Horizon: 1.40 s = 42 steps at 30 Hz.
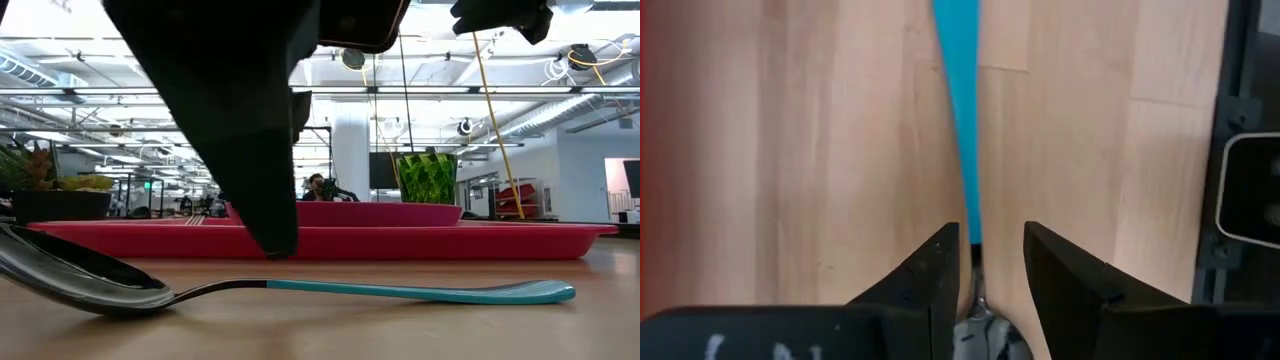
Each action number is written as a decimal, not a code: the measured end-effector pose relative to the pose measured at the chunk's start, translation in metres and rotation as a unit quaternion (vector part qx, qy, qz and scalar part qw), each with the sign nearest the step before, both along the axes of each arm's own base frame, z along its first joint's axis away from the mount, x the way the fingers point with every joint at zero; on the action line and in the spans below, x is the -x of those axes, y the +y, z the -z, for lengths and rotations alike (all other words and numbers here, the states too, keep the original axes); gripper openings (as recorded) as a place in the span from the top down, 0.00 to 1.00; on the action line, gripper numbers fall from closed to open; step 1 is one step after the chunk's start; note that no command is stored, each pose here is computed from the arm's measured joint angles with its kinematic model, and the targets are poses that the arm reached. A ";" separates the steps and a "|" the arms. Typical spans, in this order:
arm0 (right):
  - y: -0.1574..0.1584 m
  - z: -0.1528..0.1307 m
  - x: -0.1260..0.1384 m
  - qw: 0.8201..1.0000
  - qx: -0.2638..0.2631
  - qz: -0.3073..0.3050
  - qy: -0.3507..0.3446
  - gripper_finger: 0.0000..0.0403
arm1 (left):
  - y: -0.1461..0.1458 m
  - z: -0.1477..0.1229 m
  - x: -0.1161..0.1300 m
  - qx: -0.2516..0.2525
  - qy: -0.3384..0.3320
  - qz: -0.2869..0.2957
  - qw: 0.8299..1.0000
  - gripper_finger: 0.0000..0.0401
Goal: Pick and place plate/cup/fork/spoon on tray
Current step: Put the blue spoon on the red tray to the right of the pink fork
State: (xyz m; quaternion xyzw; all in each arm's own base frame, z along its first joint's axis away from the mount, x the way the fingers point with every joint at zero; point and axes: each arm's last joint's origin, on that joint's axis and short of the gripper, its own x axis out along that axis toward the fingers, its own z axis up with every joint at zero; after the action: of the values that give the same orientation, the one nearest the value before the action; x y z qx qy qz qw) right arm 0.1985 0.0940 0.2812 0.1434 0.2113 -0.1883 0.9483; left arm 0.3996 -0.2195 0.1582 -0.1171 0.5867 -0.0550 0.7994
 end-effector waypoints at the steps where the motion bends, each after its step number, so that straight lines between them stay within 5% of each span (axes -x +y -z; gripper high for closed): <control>1: 0.000 0.000 0.000 1.000 0.000 0.000 0.000 0.74 | 0.000 0.000 0.000 0.000 0.000 -0.002 1.000 0.71; 38: 0.000 0.000 0.000 1.000 0.001 0.002 -0.001 0.74 | -0.014 0.000 0.007 -0.026 -0.020 -0.031 0.999 0.71; 42: 0.000 0.000 0.000 1.000 -0.001 0.003 -0.001 0.74 | -0.015 0.016 0.003 -0.039 -0.019 -0.032 0.999 0.71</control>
State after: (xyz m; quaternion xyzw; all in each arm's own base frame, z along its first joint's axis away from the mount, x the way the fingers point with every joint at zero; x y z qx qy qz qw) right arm 0.1986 0.0939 0.2812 0.1448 0.2098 -0.1907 0.9480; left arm 0.3967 -0.2343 0.1427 -0.1034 0.5687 -0.0092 0.8159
